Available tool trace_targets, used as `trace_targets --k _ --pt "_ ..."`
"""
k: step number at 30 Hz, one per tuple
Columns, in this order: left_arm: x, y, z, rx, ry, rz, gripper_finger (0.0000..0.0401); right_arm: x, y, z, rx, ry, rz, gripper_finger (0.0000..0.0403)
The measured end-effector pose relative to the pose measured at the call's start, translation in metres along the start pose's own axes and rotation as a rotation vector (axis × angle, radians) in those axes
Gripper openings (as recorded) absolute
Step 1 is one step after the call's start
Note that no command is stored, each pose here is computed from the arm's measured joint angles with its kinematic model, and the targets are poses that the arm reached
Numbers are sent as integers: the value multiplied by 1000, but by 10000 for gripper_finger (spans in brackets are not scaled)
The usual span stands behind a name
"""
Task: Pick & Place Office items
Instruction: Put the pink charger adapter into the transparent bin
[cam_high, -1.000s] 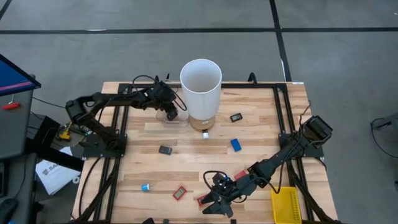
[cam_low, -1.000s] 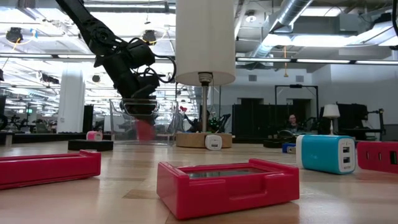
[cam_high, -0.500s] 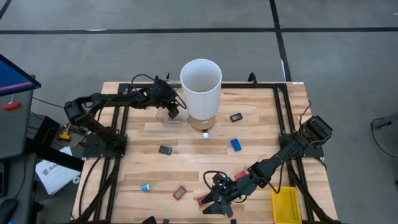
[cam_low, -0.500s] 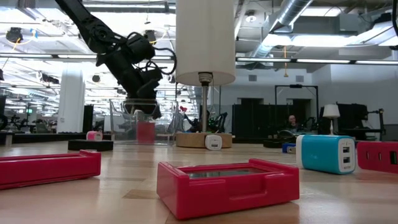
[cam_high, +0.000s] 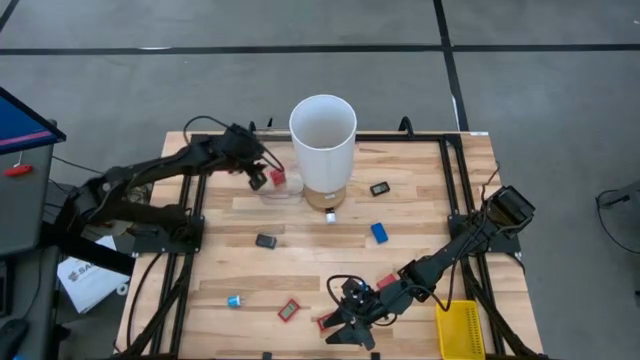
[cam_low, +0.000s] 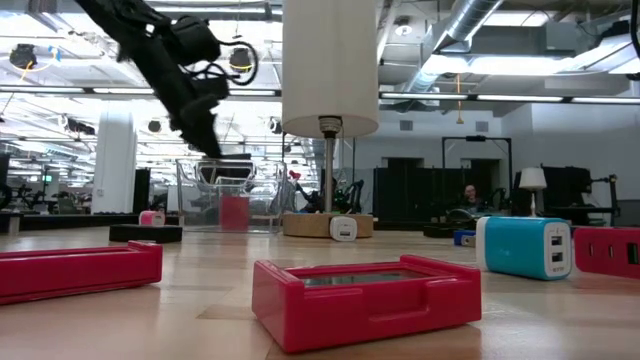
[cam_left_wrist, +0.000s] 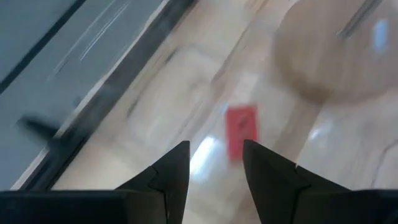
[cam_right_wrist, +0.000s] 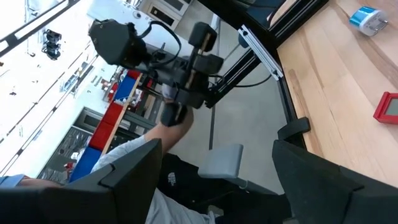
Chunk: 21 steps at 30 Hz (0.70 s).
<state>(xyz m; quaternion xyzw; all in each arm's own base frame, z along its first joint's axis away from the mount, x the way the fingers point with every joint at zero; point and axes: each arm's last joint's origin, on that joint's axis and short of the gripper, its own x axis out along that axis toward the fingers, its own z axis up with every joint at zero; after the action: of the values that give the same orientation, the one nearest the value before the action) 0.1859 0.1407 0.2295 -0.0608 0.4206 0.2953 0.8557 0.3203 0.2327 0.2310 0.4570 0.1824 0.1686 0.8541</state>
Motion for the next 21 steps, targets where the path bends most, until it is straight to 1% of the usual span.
trace_targets --k 3,7,13,15,17,20,21 --pt "-10 1 -10 -37 79 -5 143 0 0 0 0 -2 -1 297" --pt "-18 -2 -23 -39 192 -24 143 0 0 0 0 -3 -2 297" --pt "-22 -3 -33 -53 297 -26 143 0 0 0 -3 -2 -2 297" --pt "-22 -2 -34 -62 309 14 143 0 0 0 -6 -2 -2 297" --pt "-23 1 -34 -84 315 100 143 0 0 0 -8 -2 -2 297" --pt "-23 7 -34 -186 294 251 143 0 0 0 -8 1 -1 297" --pt "-22 10 -33 -227 285 277 143 0 0 0 -8 1 -1 297"
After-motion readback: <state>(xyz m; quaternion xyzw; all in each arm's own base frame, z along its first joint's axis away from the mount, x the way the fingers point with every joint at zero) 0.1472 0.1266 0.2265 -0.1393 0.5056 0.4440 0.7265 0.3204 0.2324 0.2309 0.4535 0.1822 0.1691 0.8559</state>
